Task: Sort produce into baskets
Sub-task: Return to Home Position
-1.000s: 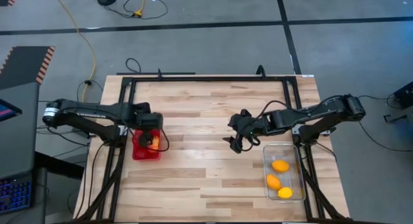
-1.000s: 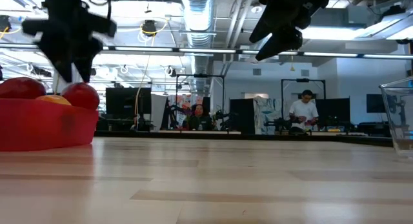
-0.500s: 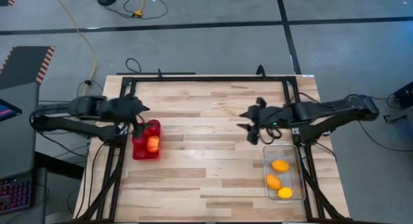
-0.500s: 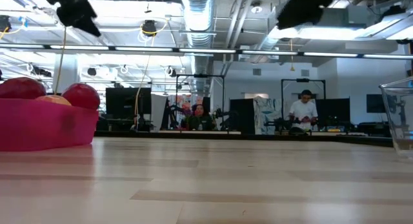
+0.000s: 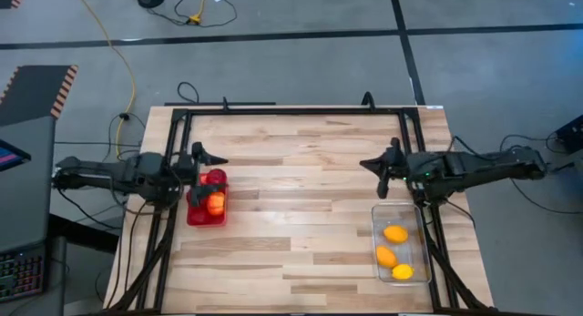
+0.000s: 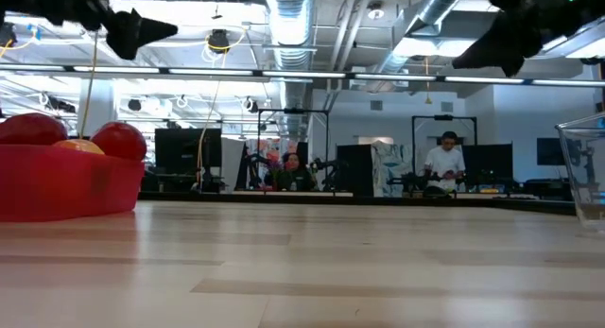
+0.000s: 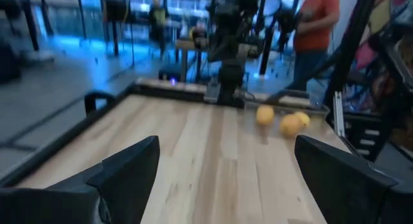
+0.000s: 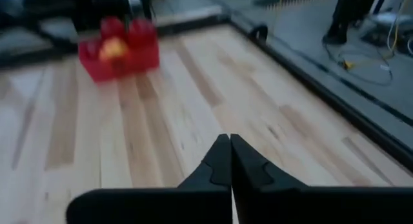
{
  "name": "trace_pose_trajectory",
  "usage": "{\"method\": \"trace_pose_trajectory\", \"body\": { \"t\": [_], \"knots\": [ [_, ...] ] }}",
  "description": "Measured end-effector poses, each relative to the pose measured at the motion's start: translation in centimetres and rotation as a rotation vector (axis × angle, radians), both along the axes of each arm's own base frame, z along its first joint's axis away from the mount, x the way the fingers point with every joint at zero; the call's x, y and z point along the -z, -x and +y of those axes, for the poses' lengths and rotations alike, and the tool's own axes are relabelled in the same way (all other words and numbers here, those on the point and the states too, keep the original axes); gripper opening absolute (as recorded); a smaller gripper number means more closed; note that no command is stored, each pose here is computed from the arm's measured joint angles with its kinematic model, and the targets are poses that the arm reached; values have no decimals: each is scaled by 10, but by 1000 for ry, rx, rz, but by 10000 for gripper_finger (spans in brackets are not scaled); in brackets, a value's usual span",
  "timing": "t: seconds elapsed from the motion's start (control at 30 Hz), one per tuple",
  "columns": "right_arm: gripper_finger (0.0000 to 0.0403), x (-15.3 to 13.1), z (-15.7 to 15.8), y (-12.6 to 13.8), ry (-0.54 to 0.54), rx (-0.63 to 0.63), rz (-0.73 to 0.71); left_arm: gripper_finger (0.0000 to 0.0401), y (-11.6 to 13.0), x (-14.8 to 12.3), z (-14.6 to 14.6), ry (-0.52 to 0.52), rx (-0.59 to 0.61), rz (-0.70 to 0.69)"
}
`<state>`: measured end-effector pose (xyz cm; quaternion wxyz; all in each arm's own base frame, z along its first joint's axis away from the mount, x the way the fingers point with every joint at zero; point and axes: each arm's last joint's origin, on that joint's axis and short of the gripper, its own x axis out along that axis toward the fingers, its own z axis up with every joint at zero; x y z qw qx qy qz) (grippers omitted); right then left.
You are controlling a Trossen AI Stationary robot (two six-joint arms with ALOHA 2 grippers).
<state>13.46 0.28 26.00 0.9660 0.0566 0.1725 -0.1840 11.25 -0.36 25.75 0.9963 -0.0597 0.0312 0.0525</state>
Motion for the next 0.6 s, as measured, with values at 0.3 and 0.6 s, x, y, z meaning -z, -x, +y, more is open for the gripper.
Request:
{"method": "trace_pose_trajectory", "body": {
  "t": [0.3, 0.6],
  "knots": [
    [47, 21, -7, 31, 63, -40, -179, 347, -1, 31, -1, -106, 32, -47],
    [22, 39, -9, 51, 90, -49, -298, 347, 12, 48, 0, -174, 21, -192]
  ]
}}
